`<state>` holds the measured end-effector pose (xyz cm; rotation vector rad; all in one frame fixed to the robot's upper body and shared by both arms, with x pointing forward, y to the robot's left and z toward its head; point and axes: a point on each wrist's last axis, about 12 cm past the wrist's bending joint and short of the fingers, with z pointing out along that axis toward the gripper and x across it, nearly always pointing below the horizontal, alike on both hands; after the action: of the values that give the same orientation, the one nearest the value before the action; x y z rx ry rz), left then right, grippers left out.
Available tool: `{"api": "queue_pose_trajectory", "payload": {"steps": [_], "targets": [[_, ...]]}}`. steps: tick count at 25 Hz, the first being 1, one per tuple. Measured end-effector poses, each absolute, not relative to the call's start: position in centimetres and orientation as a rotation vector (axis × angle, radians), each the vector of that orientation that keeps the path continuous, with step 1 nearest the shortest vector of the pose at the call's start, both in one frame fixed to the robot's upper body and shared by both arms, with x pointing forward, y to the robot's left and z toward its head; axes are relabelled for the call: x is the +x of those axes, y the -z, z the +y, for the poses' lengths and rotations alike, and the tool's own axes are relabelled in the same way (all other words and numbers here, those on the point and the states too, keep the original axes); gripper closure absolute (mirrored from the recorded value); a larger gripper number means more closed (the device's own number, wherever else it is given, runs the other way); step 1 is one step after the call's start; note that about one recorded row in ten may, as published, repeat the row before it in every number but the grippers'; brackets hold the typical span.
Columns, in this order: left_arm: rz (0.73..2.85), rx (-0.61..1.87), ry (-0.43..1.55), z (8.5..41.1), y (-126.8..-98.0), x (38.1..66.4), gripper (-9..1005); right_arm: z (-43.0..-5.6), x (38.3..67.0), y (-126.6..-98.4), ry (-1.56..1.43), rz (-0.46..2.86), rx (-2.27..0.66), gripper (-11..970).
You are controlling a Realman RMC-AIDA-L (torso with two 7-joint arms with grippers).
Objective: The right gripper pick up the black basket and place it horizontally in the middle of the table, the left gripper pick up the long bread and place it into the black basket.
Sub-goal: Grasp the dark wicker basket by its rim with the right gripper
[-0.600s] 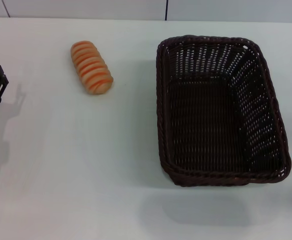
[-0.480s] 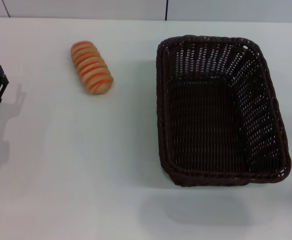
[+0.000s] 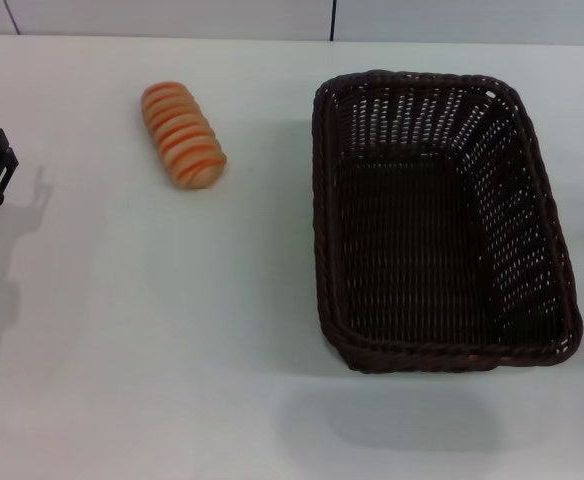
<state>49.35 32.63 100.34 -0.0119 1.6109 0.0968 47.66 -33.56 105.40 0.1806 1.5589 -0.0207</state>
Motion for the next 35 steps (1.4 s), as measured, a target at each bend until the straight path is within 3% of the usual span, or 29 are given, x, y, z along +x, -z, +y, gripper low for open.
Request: {"api": "queue_pose_trajectory", "payload": {"steps": [4,12,21,35], "targets": [[1.61,-0.011,-0.096,32.6,-100.4,49.4,149,-33.0,48.5,-107.6,-0.096,1.658,0.117,119],[1.614,-0.004,-0.088,32.4,-100.3,49.4,148,-28.3,49.9,-112.0,-0.213,1.968,-0.171,119],[1.617,0.012,-0.081,32.2,-100.3,49.5,148,-24.3,50.5,-111.8,-0.225,2.056,-0.344,119],[1.633,0.027,-0.088,32.4,-100.0,49.0,149,-23.5,51.7,-110.6,-0.413,2.177,-0.314,119]]}}
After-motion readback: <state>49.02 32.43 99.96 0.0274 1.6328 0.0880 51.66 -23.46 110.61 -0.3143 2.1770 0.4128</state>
